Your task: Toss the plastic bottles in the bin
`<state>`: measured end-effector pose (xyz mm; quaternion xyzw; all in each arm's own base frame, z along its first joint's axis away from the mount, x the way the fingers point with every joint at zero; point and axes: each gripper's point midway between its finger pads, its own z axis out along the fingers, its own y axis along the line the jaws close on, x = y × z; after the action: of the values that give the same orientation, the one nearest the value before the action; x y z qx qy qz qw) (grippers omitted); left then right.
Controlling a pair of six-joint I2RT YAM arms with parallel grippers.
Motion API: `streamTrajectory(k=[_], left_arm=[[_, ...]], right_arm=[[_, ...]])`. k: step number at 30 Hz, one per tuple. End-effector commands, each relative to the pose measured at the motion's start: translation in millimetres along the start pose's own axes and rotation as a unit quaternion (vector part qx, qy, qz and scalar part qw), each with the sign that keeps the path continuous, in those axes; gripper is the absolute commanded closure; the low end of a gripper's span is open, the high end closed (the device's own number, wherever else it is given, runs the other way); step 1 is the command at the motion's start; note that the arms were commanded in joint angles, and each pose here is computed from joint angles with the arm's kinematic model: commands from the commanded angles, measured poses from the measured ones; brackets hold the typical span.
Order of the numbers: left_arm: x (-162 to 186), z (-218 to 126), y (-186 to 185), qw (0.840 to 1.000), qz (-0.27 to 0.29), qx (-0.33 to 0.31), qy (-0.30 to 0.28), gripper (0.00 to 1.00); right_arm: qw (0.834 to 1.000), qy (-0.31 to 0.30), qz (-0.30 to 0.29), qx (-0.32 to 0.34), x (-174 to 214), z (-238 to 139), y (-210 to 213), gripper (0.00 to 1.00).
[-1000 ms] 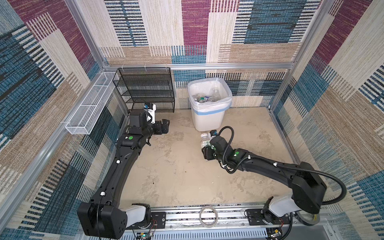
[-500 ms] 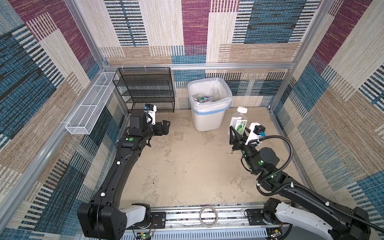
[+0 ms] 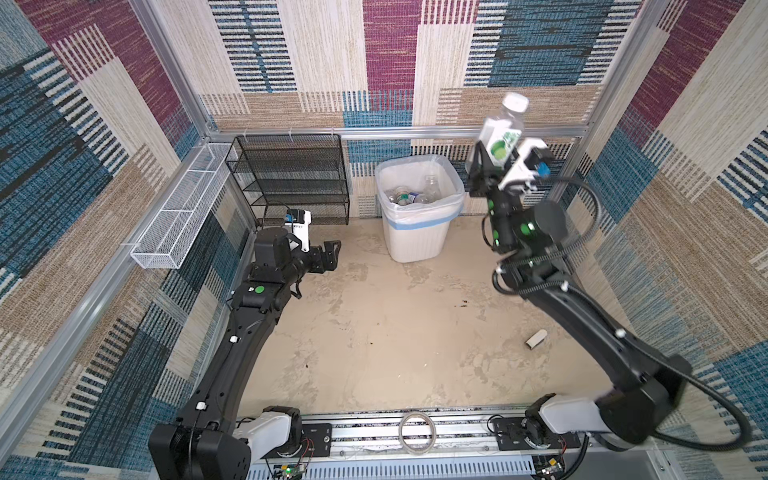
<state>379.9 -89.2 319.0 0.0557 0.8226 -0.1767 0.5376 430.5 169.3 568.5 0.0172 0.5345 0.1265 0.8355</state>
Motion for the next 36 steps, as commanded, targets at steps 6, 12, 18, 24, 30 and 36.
streamTrajectory(k=[6,12,18,24,30,36], left_arm=[[-14,-9,-3,0.999,0.017,0.002,-0.030,0.06],[-14,-8,1,0.999,0.004,-0.008,-0.036,0.06],[15,-11,43,0.991,-0.041,-0.111,-0.054,0.06],[86,-29,110,0.955,-0.063,-0.276,-0.086,0.03],[121,-49,145,0.920,-0.017,-0.378,-0.105,0.01],[141,-36,157,0.913,0.033,-0.395,-0.095,0.01]], right_arm=[[0.974,0.223,-0.035,-0.014,109,39,7,0.01],[0.982,0.186,-0.016,0.024,83,7,-33,0.01],[0.984,0.143,-0.009,0.103,82,-69,-107,0.01],[0.962,0.178,0.015,0.206,146,-157,-204,0.01],[0.939,0.184,-0.002,0.290,208,-236,-255,0.01],[0.921,0.189,-0.022,0.339,246,-274,-281,0.01]])
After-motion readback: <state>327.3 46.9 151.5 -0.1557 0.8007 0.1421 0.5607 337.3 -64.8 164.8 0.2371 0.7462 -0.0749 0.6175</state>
